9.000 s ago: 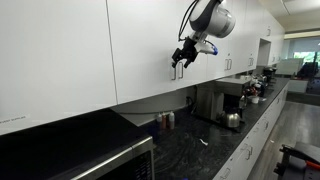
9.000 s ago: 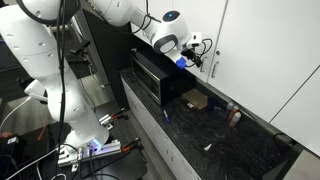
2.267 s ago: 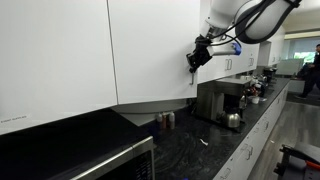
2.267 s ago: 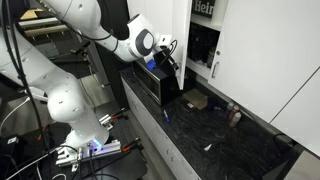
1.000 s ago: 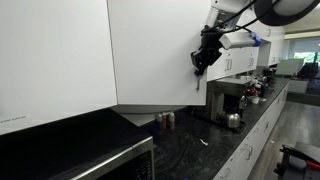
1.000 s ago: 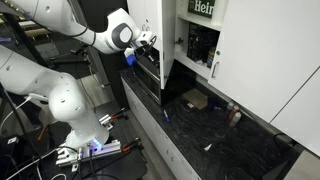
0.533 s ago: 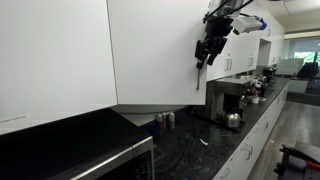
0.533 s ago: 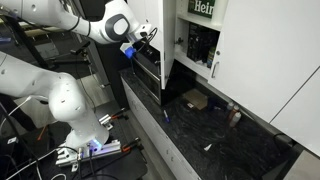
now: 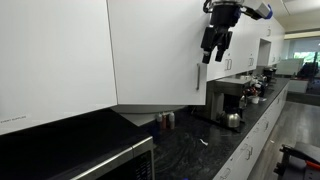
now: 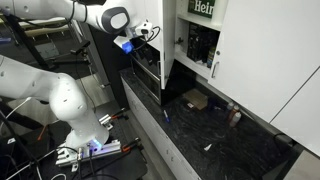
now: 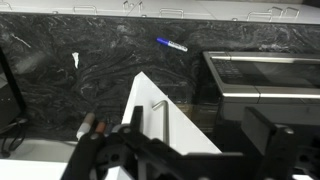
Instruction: Open the left door of the second upper cabinet from the left
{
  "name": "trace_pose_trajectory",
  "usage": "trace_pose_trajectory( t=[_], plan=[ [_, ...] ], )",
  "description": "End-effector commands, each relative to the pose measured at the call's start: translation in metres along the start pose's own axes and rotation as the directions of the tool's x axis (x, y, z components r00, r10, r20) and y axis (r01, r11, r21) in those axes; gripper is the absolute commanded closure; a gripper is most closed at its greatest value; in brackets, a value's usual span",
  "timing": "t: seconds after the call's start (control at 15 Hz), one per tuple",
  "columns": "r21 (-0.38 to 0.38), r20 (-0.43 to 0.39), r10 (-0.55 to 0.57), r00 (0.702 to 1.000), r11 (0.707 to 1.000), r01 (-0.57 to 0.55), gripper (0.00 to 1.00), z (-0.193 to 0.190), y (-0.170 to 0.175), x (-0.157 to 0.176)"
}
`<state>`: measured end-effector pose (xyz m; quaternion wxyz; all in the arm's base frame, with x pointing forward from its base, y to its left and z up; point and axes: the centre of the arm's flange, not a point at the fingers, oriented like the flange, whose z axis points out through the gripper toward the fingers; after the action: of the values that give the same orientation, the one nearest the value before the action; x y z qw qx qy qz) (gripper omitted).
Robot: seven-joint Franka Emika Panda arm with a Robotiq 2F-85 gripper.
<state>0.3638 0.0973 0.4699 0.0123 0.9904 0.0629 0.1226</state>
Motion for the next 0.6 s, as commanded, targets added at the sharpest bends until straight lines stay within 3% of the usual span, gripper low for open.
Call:
trace_pose_trajectory(
  t=[0.0,0.53],
  plan=[
    [0.045,0.071,0.003,0.997,0.999,-0.007,0.0,-0.012,0.014,-0.004],
    [0.06,0.129,0.096,0.987,0.993,-0.105,0.0,-0.028,0.054,-0.02]
  ],
)
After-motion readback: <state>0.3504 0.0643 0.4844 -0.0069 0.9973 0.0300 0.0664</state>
